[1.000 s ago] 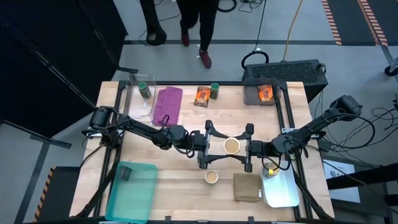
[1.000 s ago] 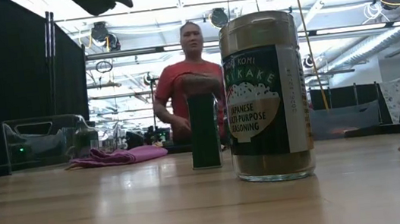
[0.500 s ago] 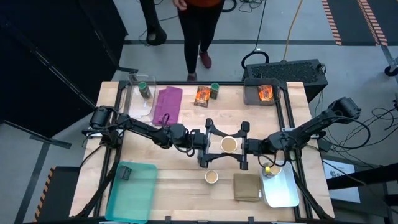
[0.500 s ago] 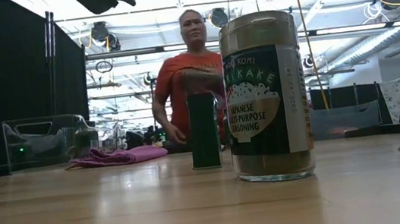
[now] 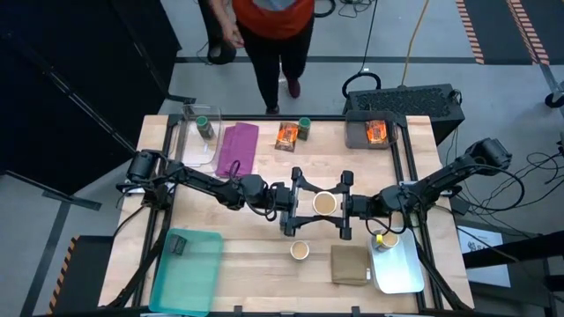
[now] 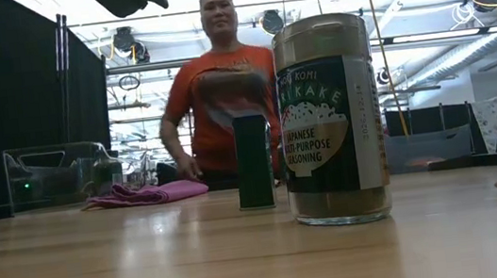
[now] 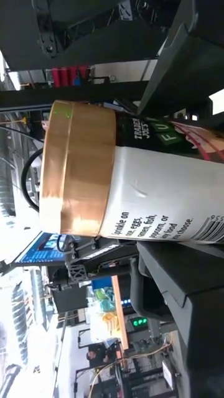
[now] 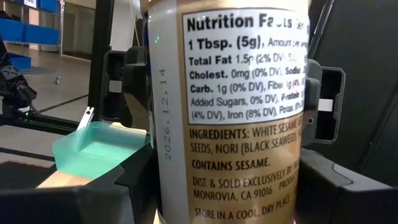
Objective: Sort spices by type
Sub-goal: Put the left golden seasoning bottle into the white bin
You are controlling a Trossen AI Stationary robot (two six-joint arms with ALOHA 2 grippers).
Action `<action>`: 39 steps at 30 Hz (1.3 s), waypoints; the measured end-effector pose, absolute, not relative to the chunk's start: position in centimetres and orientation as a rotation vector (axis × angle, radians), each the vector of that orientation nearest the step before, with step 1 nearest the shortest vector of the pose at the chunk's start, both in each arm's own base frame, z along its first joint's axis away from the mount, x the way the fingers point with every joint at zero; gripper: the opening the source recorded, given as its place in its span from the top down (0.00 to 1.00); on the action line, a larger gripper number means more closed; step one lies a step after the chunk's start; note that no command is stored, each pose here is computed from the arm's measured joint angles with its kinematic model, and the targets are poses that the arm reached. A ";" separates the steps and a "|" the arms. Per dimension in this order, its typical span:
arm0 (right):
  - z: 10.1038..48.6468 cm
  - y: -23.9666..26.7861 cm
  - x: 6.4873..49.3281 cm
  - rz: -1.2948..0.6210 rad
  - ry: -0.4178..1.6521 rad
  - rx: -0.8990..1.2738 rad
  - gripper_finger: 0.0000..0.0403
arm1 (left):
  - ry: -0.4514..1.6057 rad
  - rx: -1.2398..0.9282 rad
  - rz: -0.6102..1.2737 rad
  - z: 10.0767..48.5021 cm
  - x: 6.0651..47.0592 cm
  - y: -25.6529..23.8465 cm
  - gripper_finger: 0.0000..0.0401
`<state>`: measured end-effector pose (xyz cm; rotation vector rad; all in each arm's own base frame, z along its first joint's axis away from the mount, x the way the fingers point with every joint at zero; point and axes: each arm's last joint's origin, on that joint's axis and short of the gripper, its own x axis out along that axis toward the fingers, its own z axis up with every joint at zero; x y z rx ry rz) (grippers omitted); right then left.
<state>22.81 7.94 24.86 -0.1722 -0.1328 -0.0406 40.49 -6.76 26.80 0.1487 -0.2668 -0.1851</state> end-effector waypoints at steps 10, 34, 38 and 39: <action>24.9 7.7 22.9 -0.048 -0.133 -0.154 0.39 | -0.267 0.147 -0.160 26.8 40.5 -6.8 0.28; 24.1 7.6 22.9 -0.111 -0.055 -0.097 0.07 | -0.159 0.149 -0.100 25.8 40.7 -6.7 0.29; 24.0 7.4 22.8 -0.132 -0.029 -0.072 0.07 | -0.105 0.180 -0.052 25.9 40.5 -6.6 0.29; 24.0 7.4 22.7 -0.149 -0.017 -0.068 0.07 | -0.091 0.189 -0.032 26.1 40.3 -6.7 0.29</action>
